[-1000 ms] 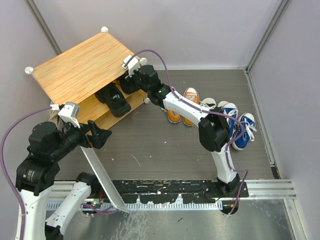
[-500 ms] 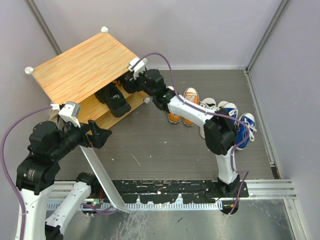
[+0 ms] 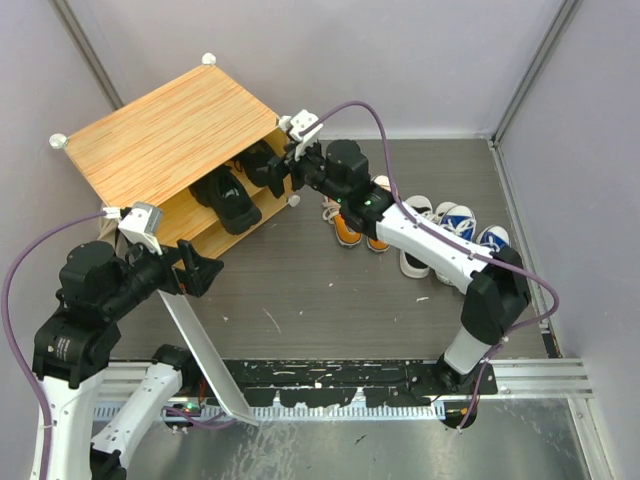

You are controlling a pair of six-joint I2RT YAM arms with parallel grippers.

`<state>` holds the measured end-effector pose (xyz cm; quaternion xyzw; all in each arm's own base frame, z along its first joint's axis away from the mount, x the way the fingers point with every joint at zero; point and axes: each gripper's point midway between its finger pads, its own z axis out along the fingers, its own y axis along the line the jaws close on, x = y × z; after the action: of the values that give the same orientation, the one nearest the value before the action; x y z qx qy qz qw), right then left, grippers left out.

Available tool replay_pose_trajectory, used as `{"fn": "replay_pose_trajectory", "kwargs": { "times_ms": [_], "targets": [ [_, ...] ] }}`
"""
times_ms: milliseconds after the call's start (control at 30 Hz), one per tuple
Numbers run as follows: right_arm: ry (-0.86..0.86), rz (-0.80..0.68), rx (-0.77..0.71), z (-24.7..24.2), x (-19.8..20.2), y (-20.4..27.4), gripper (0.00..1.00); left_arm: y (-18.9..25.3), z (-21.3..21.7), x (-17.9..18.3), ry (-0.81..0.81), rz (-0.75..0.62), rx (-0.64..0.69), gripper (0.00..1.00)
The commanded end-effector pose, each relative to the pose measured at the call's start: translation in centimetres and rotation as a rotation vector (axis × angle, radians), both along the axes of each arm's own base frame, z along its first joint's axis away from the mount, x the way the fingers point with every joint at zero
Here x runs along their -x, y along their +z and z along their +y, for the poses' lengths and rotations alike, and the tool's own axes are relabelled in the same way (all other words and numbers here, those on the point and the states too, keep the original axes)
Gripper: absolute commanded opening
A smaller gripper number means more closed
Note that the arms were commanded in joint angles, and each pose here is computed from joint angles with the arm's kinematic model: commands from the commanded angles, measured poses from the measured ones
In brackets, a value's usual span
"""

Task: Place and organize the shoes in the shoe cabinet

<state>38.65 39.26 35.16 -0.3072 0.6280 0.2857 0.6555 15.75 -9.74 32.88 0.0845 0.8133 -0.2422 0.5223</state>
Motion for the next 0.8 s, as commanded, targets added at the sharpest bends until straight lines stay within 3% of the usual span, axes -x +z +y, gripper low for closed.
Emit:
{"fn": "replay_pose_trajectory", "kwargs": {
  "times_ms": [0, 200, 533, 633, 767],
  "targets": [
    [0.135, 0.084, -0.064, 1.6, 4.1, -1.0, 0.86, -0.9, 0.4, 0.3, 0.021, 0.055, -0.014, 0.98],
    [0.189, 0.083, -0.018, 5.1, 6.6, -2.7, 0.90, -0.2, 0.5, 1.1, 0.026, 0.032, 0.006, 0.98],
    [0.154, 0.119, -0.011, 8.3, 4.1, -5.0, 0.91, 0.2, 0.2, 1.4, 0.008, 0.022, 0.020, 0.98],
    [0.125, 0.116, -0.016, 8.9, 3.1, -5.4, 0.88, 0.3, 0.2, 1.5, 0.004, 0.020, 0.023, 0.98],
    [0.113, 0.124, -0.011, 9.4, 2.4, -5.9, 0.76, 0.2, 0.2, 1.7, 0.004, 0.019, 0.021, 0.98]
  ]
}}
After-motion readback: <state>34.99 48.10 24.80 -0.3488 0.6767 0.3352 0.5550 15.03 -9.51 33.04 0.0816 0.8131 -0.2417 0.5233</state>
